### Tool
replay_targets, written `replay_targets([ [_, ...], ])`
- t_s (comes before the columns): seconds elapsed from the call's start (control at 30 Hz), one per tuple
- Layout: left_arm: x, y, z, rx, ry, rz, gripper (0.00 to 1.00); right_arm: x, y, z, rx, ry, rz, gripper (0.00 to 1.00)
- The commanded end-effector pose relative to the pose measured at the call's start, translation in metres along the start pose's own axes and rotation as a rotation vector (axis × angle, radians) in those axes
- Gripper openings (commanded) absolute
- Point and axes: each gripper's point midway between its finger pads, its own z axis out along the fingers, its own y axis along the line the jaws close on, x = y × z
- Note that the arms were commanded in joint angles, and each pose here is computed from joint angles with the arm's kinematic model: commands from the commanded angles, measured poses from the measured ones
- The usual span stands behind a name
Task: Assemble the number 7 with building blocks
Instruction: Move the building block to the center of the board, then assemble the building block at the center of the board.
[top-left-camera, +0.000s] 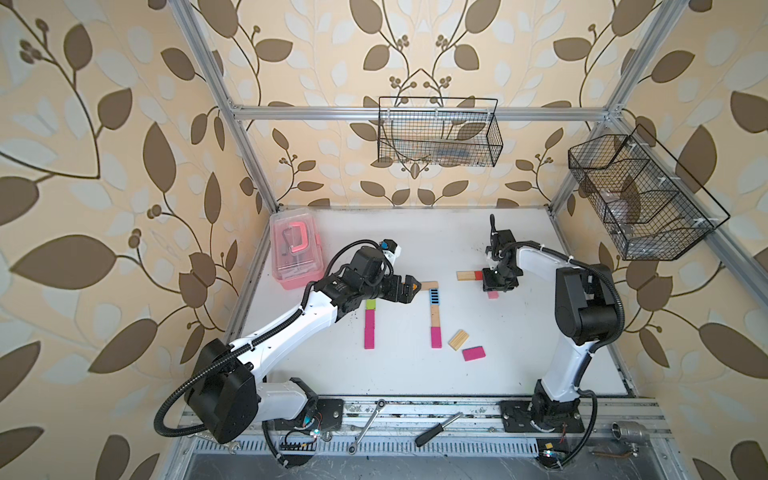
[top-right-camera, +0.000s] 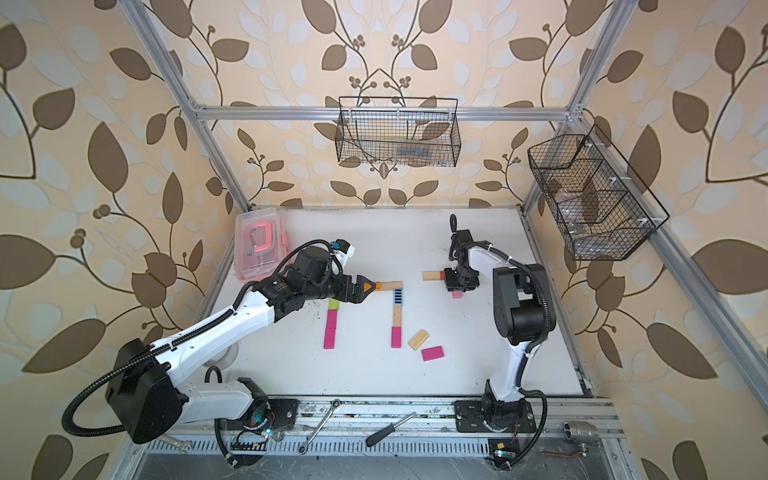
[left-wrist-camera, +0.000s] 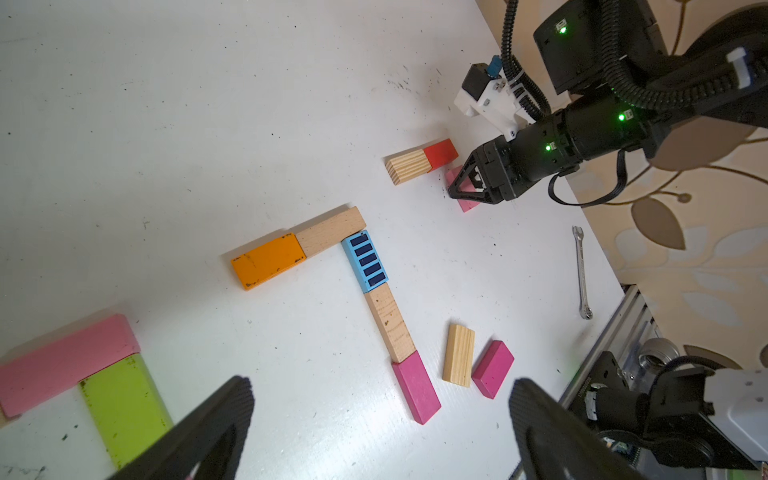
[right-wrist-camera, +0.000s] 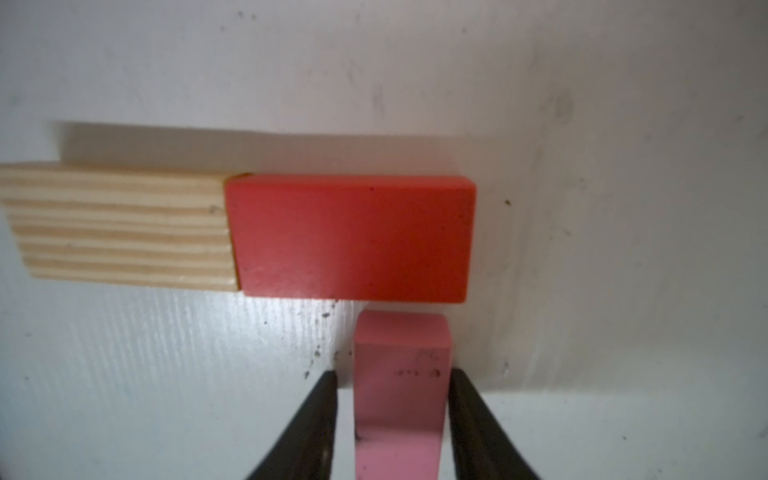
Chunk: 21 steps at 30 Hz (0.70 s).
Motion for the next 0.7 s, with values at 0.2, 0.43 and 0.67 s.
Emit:
replay_targets([
  [0.2, -0.022, -0.009, -0.009, 0.024, -0.057, 0.029, 0.99, 0.02, -0.01, -0.045, -0.038, -0.095, 0.09, 0.62],
  [0.43, -0.022, -0.01, -0.006, 0.034, -0.051, 0.029, 0.99, 0.055, -0.004, -0.04, -0.115, -0.116, 0.149, 0.28],
  [0.67, -0.022, -0.01, -0.008, 0.033, -0.053, 0.026, 0.99, 0.061, 0.0, -0.018, -0.161, -0.101, 0.167, 0.13],
])
